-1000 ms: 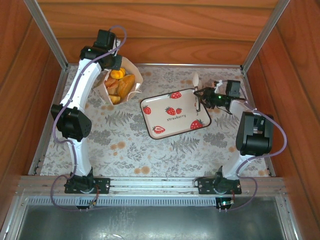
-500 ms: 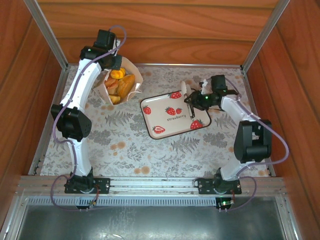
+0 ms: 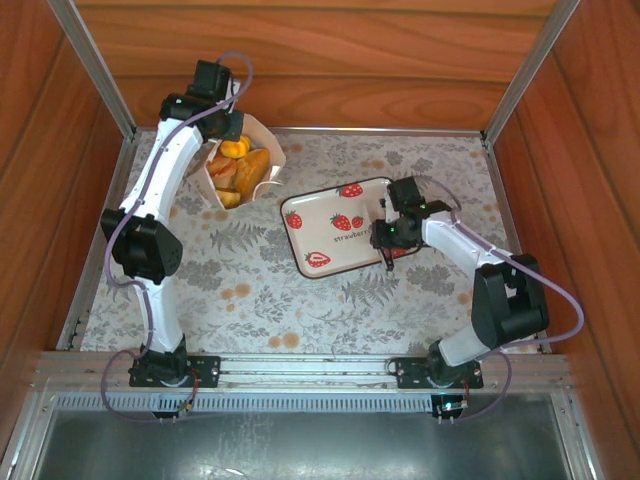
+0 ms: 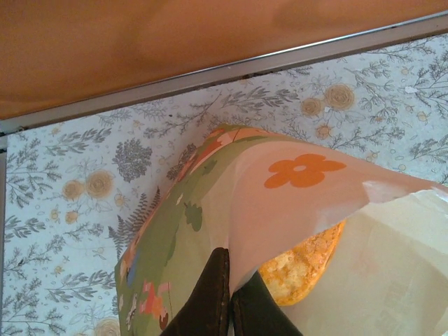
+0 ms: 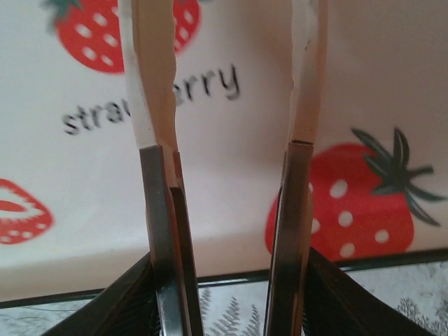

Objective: Take the fake bread out of the paper bag

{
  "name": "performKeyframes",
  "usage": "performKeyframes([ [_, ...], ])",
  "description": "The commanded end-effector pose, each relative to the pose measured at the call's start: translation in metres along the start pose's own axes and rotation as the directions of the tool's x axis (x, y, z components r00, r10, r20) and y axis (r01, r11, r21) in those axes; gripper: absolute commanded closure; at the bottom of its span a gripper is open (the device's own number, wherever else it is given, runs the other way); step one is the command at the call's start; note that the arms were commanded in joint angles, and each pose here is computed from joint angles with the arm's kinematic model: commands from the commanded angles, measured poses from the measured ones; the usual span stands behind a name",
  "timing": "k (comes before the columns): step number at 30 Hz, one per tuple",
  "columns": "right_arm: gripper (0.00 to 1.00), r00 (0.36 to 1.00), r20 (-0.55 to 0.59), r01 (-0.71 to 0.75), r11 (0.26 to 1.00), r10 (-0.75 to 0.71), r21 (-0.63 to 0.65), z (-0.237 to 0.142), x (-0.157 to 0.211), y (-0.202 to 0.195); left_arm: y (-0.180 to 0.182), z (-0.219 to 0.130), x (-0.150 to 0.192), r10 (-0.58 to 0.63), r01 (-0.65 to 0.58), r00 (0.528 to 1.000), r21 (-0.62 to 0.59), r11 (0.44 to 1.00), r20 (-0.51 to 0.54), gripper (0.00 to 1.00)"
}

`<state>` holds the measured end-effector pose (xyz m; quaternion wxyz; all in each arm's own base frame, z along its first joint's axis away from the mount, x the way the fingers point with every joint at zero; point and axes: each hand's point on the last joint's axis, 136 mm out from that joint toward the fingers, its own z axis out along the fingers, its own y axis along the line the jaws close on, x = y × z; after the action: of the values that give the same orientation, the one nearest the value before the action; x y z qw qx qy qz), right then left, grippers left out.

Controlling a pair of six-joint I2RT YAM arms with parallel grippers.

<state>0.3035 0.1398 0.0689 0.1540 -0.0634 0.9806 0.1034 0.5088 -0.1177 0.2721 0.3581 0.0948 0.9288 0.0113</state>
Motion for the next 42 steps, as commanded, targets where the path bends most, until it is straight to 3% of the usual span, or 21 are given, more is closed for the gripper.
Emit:
performKeyframes([
  [1,0.47,0.992,0.124,0.005,1.000,-0.008,0.022,-0.008,-0.018,0.007,0.002,-0.021,-0.005,-0.018,0.018,0.999,0.000,1.000,0.034,1.00],
  [13,0.41,0.994,0.104,-0.038,0.994,0.027,0.100,0.034,-0.016,-0.001,0.000,-0.021,0.001,-0.021,0.020,0.999,0.011,1.000,0.026,1.00],
  [21,0.35,0.998,0.052,-0.049,0.980,0.040,0.192,0.060,0.006,-0.009,-0.001,-0.019,0.002,-0.018,0.018,0.999,0.021,1.000,0.027,1.00],
  [31,0.27,0.998,0.030,-0.058,0.969,0.052,0.238,0.062,0.028,-0.012,-0.002,-0.020,-0.001,-0.014,0.013,0.999,0.025,1.000,0.037,1.00],
  [33,0.15,0.998,0.032,-0.055,0.969,0.049,0.243,0.060,0.029,-0.012,-0.002,-0.022,-0.002,-0.014,0.013,0.999,0.025,1.000,0.041,1.00],
  [42,0.18,0.998,0.030,-0.065,0.963,0.059,0.263,0.061,0.038,-0.014,-0.001,-0.028,-0.004,-0.014,0.013,0.998,0.028,1.000,0.056,1.00],
])
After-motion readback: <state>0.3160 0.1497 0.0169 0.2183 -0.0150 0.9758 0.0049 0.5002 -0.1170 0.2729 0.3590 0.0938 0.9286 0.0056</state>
